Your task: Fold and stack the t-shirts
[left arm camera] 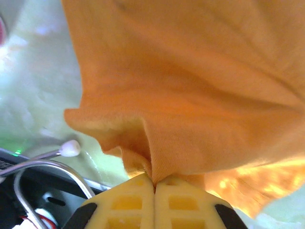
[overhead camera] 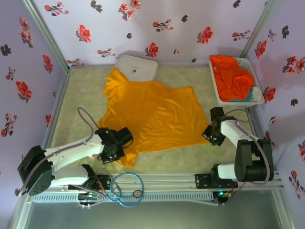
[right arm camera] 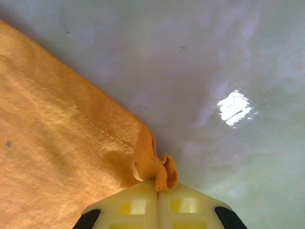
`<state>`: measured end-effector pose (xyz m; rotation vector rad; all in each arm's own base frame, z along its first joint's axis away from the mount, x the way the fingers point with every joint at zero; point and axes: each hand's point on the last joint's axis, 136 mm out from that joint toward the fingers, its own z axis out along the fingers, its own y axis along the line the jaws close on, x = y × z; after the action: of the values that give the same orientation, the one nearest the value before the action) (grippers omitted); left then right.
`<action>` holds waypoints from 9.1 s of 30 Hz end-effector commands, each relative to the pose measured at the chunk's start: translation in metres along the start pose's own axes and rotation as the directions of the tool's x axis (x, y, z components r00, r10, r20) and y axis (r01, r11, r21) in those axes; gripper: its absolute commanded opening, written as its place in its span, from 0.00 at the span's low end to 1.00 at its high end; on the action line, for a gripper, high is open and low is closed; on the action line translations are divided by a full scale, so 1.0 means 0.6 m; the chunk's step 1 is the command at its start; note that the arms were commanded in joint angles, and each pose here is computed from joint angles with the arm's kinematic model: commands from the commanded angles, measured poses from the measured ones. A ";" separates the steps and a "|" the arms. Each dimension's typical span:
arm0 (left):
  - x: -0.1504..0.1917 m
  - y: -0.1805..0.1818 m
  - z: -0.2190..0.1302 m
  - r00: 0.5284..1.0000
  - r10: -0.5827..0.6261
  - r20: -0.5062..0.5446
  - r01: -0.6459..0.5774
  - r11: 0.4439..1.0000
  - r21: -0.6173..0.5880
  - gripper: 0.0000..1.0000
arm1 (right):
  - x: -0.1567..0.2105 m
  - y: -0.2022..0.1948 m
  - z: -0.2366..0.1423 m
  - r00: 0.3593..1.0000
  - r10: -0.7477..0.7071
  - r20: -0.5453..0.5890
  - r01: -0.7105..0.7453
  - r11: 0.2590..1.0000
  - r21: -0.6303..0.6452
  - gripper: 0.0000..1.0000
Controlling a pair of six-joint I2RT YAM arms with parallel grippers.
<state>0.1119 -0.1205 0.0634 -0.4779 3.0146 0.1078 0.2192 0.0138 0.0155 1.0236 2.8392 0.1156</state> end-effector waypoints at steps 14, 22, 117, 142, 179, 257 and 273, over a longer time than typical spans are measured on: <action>-0.336 -0.026 -0.388 0.872 0.079 0.484 -0.165 0.977 0.138 0.00 | -0.202 0.222 -0.322 0.893 0.036 0.448 0.180 0.885 -0.430 0.00; -0.428 -0.025 -0.653 0.609 0.056 0.791 -0.277 0.950 0.147 0.00 | -0.252 0.278 -0.545 0.756 0.121 0.644 0.336 0.772 -0.540 0.00; -0.390 -0.126 -0.121 0.967 0.024 0.254 -0.099 0.954 0.285 0.00 | -0.235 0.132 -0.060 0.944 -0.052 0.327 0.095 0.989 -0.116 0.00; -0.329 -0.122 -0.094 0.990 0.016 0.142 -0.064 0.938 0.339 0.00 | -0.190 0.091 0.008 0.978 -0.044 0.204 0.056 0.997 -0.054 0.03; -0.323 -0.132 -0.091 0.994 0.055 0.099 -0.087 0.933 0.350 0.01 | 0.073 0.474 -0.110 0.875 -0.396 0.278 0.475 0.599 -0.644 0.56; -0.167 0.014 0.103 0.950 0.179 -0.254 -0.225 0.960 -0.167 0.14 | -0.077 0.108 -0.007 0.986 -0.114 0.120 0.129 0.984 -0.125 0.57; -0.252 0.097 0.071 0.964 0.154 -0.217 -0.227 0.899 -0.374 0.14 | -0.107 0.049 0.040 0.999 -0.018 0.047 0.020 0.999 -0.041 0.53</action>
<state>0.2336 -0.0322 0.0280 -0.2604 3.2362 0.6392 0.3065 0.0086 0.0175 0.9300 2.7286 0.2243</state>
